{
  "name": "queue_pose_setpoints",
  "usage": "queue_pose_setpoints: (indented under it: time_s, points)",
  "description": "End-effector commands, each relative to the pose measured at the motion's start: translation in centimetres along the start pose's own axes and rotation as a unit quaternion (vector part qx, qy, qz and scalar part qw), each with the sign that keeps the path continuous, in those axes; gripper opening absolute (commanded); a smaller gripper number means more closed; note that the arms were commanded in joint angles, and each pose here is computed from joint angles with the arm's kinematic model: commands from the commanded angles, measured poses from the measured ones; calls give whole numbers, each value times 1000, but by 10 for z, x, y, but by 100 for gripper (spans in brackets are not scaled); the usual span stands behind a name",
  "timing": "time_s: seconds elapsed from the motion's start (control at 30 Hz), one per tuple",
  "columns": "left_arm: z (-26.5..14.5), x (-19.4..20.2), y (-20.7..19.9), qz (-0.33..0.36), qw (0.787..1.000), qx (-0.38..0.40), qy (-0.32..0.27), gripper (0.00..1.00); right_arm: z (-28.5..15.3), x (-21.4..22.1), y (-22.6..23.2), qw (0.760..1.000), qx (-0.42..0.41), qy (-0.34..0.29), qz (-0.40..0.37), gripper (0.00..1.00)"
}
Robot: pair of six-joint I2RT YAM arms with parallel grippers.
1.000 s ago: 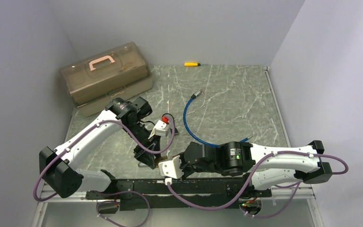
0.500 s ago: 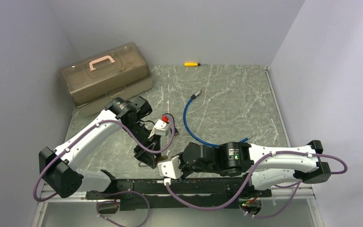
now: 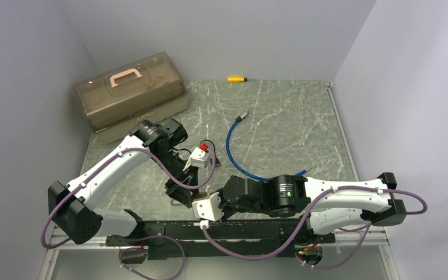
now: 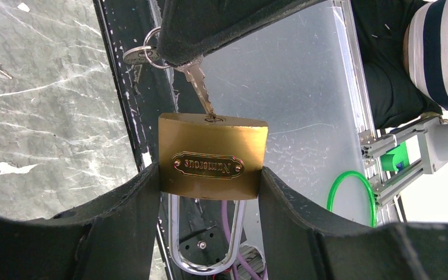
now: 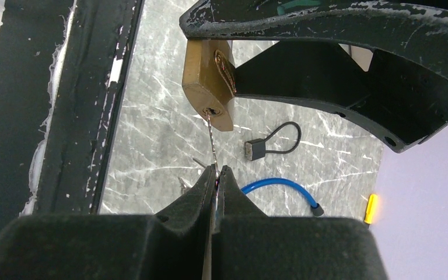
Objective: Unlock with the key
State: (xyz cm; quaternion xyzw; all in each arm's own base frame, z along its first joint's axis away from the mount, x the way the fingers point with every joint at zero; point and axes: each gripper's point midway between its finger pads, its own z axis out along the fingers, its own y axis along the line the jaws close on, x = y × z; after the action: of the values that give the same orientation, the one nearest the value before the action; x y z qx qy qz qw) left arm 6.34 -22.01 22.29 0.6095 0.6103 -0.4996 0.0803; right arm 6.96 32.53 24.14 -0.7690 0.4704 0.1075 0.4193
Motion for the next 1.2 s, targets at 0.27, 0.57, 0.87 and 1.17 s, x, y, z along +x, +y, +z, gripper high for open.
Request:
queue_pose_setpoints:
  time_s: [0.27, 0.57, 0.87, 1.17]
  points:
    - [-5, -28, -15, 28, 998, 17, -47, 0, -10, -19, -18, 999, 31, -29, 4, 0]
    - [-6, -33, -16, 28, 998, 17, -54, 0, -4, -20, -20, 999, 37, -28, 2, 0]
    - [-5, -35, -19, 21, 997, 24, -67, 0, 3, -17, -25, 998, 57, -12, 7, 0]
    - [-7, -36, -16, 11, 997, 12, -71, 0, 4, -21, -22, 999, 45, -14, 4, 0]
